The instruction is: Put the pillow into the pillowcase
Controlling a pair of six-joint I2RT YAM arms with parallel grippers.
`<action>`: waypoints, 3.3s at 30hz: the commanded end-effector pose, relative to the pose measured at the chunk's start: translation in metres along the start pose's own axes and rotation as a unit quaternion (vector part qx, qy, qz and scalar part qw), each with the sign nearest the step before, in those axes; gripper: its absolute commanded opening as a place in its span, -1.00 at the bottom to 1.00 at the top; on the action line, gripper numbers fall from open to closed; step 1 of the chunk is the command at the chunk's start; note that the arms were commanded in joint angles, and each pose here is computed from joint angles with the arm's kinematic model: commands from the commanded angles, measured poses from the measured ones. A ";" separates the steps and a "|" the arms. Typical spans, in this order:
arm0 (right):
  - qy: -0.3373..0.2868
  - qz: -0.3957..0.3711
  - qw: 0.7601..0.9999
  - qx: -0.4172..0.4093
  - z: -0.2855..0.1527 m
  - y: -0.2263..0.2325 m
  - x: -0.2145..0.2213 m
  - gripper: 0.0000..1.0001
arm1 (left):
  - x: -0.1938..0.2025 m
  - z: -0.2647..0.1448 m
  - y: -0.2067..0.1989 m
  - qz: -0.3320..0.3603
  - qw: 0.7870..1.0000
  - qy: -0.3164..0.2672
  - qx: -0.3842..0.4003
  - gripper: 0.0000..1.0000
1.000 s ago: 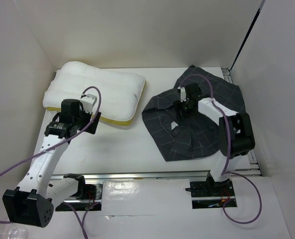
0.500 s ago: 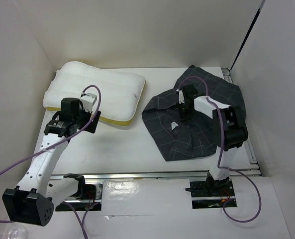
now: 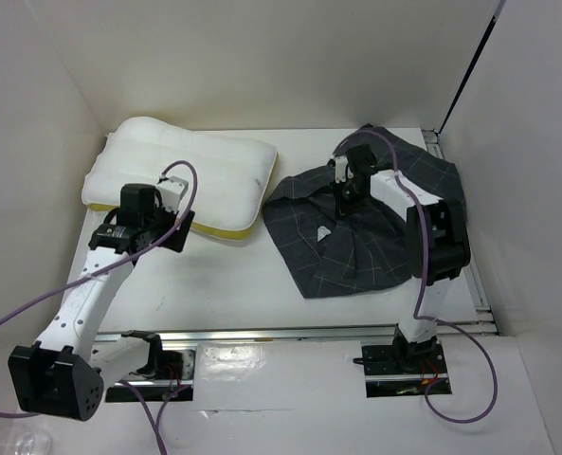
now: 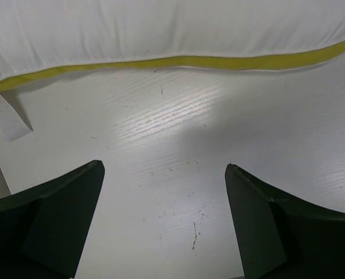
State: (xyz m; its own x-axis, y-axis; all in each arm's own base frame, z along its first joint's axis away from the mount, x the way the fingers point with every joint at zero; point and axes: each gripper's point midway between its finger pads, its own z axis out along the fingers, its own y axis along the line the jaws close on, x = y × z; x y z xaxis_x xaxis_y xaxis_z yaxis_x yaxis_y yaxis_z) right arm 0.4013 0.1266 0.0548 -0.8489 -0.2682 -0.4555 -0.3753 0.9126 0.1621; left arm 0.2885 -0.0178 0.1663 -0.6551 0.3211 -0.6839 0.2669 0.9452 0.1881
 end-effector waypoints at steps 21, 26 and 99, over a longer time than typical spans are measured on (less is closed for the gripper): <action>-0.119 -0.052 0.990 -0.052 -0.096 0.025 -0.048 -1.00 | -0.067 0.021 -0.007 0.055 0.995 -0.058 0.060 1.00; -0.106 -0.048 0.991 -0.059 -0.091 0.027 -0.038 -1.00 | -0.110 0.031 -0.019 0.144 0.977 -0.077 0.138 1.00; -0.092 -0.059 0.990 -0.089 -0.071 0.033 -0.051 -1.00 | -0.090 0.076 -0.064 0.213 0.910 -0.033 0.354 -1.00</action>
State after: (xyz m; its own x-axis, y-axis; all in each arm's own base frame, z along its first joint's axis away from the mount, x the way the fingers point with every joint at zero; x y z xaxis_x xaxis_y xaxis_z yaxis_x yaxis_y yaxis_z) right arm 0.3976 0.1432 0.1098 -0.7694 -0.3284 -0.5479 -0.5333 0.8024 0.2680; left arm 0.4225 -0.1093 0.1119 -0.3839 0.6605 -0.6453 0.8743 0.4849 -0.0238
